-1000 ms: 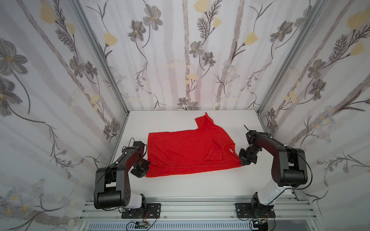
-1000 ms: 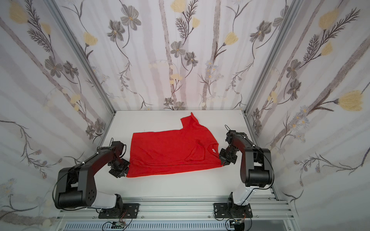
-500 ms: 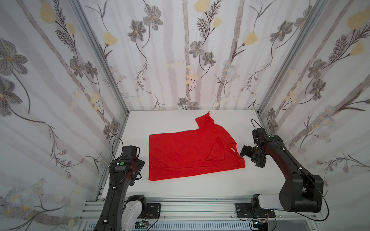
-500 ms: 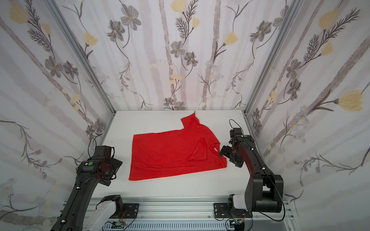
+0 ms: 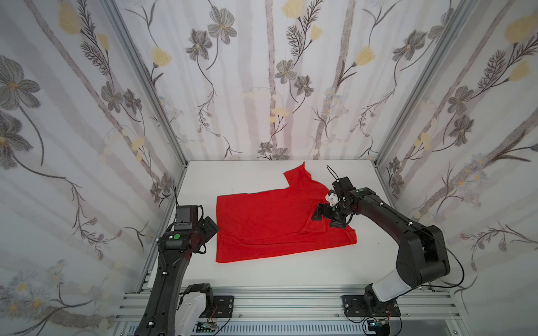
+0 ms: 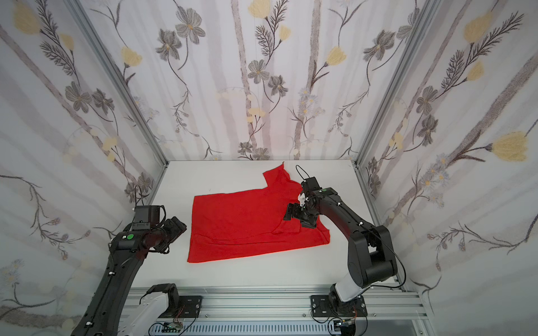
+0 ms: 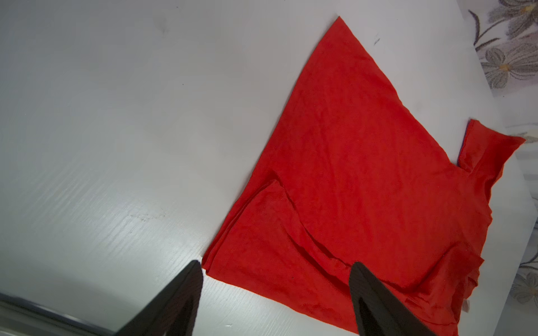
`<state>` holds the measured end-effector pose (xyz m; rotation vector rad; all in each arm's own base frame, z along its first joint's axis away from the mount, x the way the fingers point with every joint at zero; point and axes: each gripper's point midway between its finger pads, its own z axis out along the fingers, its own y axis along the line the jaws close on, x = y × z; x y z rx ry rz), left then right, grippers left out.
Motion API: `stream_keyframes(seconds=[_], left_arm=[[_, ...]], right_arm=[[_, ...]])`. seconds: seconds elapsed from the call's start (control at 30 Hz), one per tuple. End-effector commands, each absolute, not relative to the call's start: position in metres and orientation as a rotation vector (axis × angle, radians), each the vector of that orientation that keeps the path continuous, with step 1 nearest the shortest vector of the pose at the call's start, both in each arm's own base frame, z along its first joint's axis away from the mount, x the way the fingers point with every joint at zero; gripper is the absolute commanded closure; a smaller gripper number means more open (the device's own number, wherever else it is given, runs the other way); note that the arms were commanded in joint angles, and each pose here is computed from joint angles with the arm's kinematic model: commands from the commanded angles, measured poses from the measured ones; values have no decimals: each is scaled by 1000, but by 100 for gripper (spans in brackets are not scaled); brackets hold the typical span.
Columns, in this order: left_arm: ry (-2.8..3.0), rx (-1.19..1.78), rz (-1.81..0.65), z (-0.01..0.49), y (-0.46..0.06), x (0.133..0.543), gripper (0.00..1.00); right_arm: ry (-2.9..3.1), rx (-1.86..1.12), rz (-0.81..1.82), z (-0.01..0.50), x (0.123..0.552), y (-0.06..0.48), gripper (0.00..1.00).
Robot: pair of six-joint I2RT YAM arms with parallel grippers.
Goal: Fold and stack t-shirts
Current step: Smooth out the T-shirt at the center of the board.
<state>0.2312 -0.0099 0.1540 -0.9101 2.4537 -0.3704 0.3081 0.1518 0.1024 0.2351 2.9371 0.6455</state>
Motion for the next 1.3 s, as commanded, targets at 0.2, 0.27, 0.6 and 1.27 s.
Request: stream_keyframes(seconds=[0.2,0.27,0.6,1.27], left_arm=[[2499,-707,-253,166,-12,216,0],[2478,-726,-276,163,-15,215,0],[2408,-729,-238,172,-9,215,0],[2428,-721,-225,169,-9,215,0]], right_arm=[[2922,338,592,75,321,156,14],[2918,367,550,71,322,153,15],[2887,506,328,56,317,128,20],[2937,490,421,30,321,149,49]])
